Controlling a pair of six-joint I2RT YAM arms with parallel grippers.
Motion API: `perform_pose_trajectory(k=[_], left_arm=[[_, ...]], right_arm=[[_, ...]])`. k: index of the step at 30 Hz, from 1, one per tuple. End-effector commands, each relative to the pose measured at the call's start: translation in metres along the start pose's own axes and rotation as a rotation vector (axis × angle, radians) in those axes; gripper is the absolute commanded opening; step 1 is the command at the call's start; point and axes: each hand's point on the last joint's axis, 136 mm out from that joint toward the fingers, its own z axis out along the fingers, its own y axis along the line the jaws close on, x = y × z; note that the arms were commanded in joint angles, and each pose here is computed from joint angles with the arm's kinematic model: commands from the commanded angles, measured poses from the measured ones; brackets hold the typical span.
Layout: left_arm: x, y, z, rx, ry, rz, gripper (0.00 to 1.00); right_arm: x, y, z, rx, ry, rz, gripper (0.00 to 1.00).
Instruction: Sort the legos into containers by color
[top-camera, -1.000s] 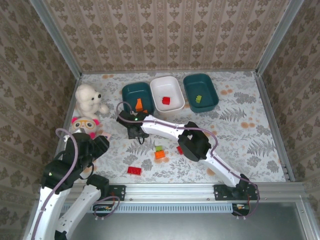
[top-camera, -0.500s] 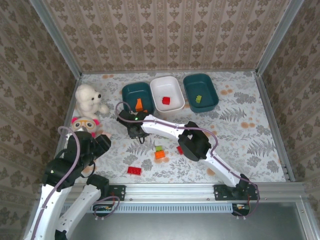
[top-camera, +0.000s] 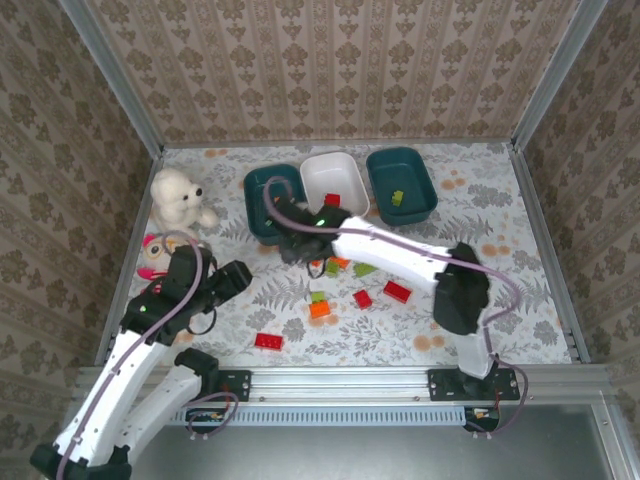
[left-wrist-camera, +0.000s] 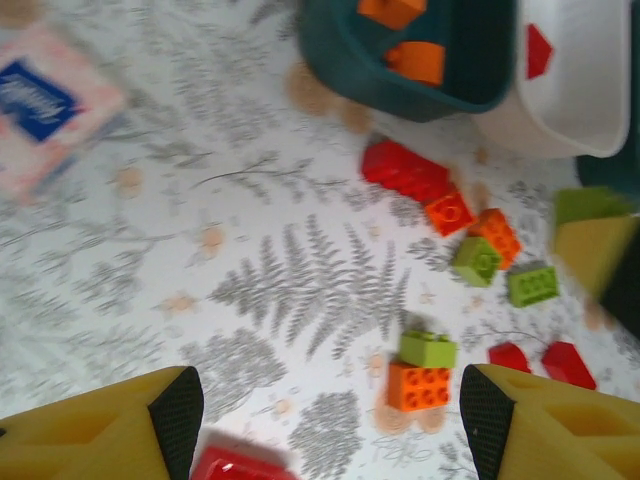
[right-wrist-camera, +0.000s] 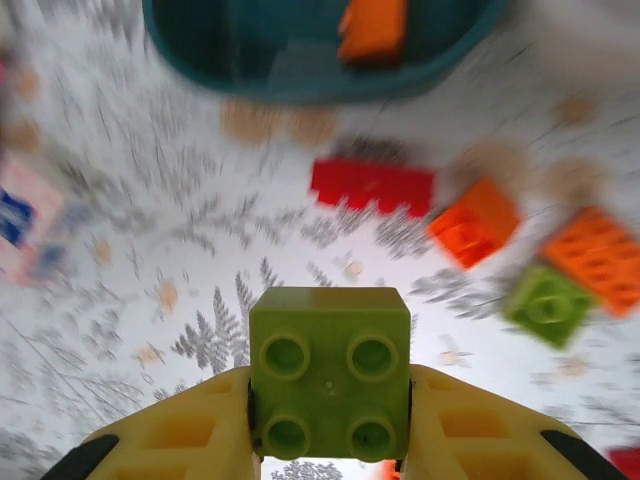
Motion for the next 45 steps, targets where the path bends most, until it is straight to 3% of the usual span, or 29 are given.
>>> perform_pose_trajectory(k=[1, 4, 9, 16, 29, 38, 45], left_arm=[[-0.018, -0.052, 0.01, 0.158, -0.03, 0.068, 0.72], [-0.022, -0.078, 0.025, 0.178, -0.01, 0.112, 0.72], [-0.028, -0.114, 0.046, 0.2, 0.014, 0.166, 0.72], [-0.031, -0.144, 0.063, 0.205, 0.043, 0.231, 0.72], [-0.017, -0.146, 0.081, 0.165, 0.101, 0.269, 0.72], [-0.008, -0.156, 0.081, 0.157, 0.126, 0.335, 0.72], [0.009, -0.176, 0.08, 0.178, 0.177, 0.483, 0.72]], right_arm=[[-0.035, -0.073, -0.019, 0.108, -0.05, 0.065, 0.29], [-0.059, -0.127, -0.023, 0.145, -0.061, 0.132, 0.29], [-0.083, -0.21, -0.001, 0.203, 0.021, 0.243, 0.3], [-0.082, -0.28, 0.05, 0.278, 0.196, 0.302, 0.31], [-0.072, -0.305, 0.098, 0.288, 0.287, 0.293, 0.33], [-0.071, -0.303, 0.111, 0.264, 0.322, 0.282, 0.4], [-0.101, -0.3, 0.071, 0.282, 0.215, 0.27, 0.65]])
